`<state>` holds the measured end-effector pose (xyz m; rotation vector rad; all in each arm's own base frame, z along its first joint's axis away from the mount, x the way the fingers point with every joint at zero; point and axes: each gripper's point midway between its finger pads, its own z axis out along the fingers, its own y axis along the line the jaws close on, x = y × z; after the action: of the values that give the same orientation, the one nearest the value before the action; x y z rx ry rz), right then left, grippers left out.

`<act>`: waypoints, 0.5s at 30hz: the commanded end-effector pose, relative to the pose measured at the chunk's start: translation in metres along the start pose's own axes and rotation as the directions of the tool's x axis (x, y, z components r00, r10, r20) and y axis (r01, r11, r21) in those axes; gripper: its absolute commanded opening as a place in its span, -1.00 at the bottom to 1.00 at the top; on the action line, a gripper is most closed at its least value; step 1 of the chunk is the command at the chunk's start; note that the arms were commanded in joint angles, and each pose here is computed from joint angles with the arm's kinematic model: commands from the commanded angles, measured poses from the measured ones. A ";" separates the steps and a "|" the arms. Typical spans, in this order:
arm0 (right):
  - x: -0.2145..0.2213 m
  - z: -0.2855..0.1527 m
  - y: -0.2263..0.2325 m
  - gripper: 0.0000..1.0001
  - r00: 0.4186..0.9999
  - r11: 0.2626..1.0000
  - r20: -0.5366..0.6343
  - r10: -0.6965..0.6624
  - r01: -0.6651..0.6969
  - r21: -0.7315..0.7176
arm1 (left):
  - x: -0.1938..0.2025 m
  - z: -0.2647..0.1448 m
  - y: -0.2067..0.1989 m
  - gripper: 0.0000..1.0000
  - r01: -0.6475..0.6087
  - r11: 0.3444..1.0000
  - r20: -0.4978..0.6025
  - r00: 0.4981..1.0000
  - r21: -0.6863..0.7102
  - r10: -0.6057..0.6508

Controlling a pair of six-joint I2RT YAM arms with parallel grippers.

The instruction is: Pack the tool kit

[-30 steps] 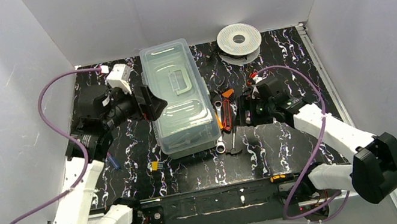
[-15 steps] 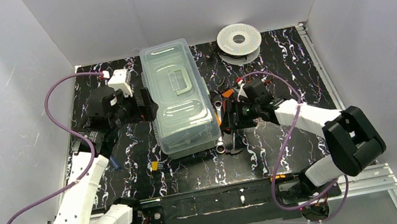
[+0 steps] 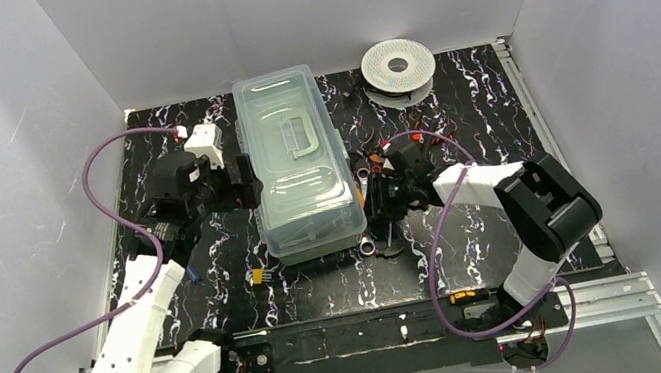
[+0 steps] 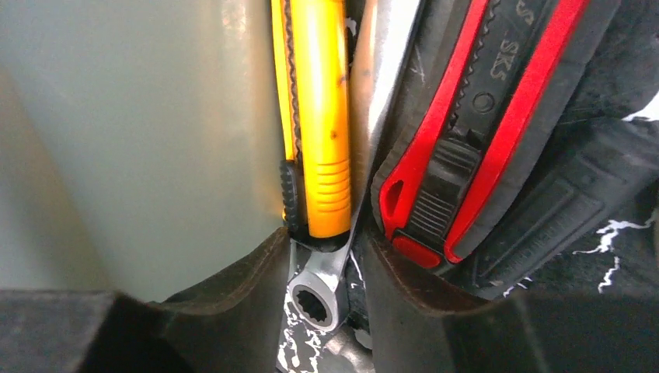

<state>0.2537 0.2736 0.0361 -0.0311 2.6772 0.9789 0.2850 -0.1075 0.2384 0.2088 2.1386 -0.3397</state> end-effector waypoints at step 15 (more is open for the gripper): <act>-0.048 -0.037 -0.104 -0.06 0.976 0.918 0.106 0.188 -0.213 0.334 | 0.004 0.003 0.003 0.96 -0.009 1.000 -0.018 1.000 -0.013 0.008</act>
<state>0.3081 0.1962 0.0287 0.3490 2.7054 0.7375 0.2868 -0.1067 0.2351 0.2048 2.1499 -0.3298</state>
